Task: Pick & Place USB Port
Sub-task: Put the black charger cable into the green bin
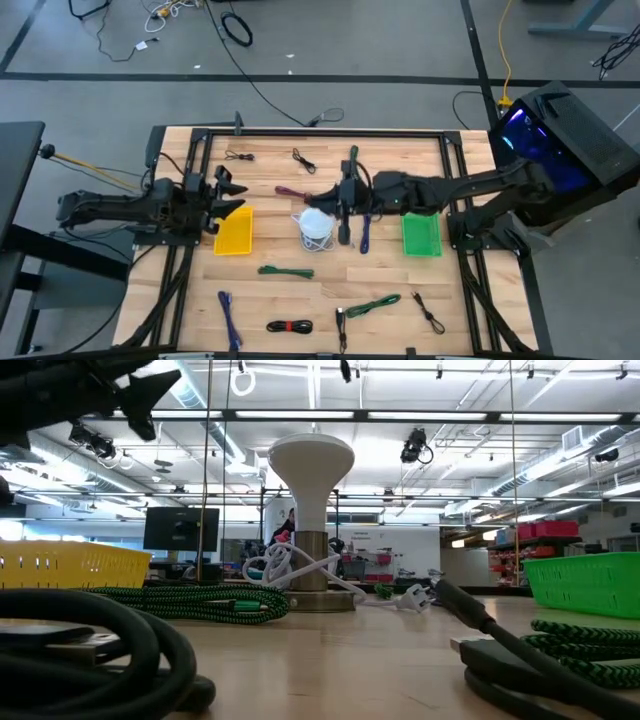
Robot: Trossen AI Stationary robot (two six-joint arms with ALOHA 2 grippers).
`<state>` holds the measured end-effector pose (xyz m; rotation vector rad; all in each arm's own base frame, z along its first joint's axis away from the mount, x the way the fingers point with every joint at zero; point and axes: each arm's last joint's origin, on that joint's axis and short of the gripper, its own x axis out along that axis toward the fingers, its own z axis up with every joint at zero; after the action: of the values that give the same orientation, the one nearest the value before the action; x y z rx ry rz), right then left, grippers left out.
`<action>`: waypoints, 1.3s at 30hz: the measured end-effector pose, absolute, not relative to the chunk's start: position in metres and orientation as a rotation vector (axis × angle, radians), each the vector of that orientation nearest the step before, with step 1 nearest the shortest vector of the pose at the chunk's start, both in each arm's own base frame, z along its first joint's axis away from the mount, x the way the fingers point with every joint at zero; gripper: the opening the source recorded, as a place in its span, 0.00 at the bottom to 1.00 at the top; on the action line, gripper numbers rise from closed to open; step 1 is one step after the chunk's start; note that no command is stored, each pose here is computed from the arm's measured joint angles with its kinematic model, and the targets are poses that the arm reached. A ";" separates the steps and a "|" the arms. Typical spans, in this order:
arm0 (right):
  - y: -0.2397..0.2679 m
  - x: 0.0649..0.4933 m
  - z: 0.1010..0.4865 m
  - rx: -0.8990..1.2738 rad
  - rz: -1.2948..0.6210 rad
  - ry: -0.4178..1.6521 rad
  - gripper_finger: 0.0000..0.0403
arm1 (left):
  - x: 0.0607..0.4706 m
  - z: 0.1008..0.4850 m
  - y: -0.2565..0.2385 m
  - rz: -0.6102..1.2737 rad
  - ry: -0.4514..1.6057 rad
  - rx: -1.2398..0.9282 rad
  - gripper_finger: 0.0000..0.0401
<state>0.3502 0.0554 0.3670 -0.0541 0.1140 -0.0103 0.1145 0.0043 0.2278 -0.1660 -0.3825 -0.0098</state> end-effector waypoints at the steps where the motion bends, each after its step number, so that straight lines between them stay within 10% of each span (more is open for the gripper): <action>1: 0.060 0.354 0.365 -0.055 0.010 0.098 0.01 | 0.118 0.232 0.004 -0.018 -0.372 -0.155 0.41; 17: 0.090 0.370 0.350 -0.161 -0.033 0.165 0.01 | 0.179 0.266 0.003 -0.123 -0.203 -0.043 0.41; 39: 0.138 0.258 0.282 0.207 -0.856 0.555 0.01 | 0.181 0.266 0.003 -0.124 -0.195 -0.057 0.41</action>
<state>0.2575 0.1377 0.2816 0.2071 0.5550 -0.8560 0.1811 0.0030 0.2657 -0.0574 -0.1955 -0.1244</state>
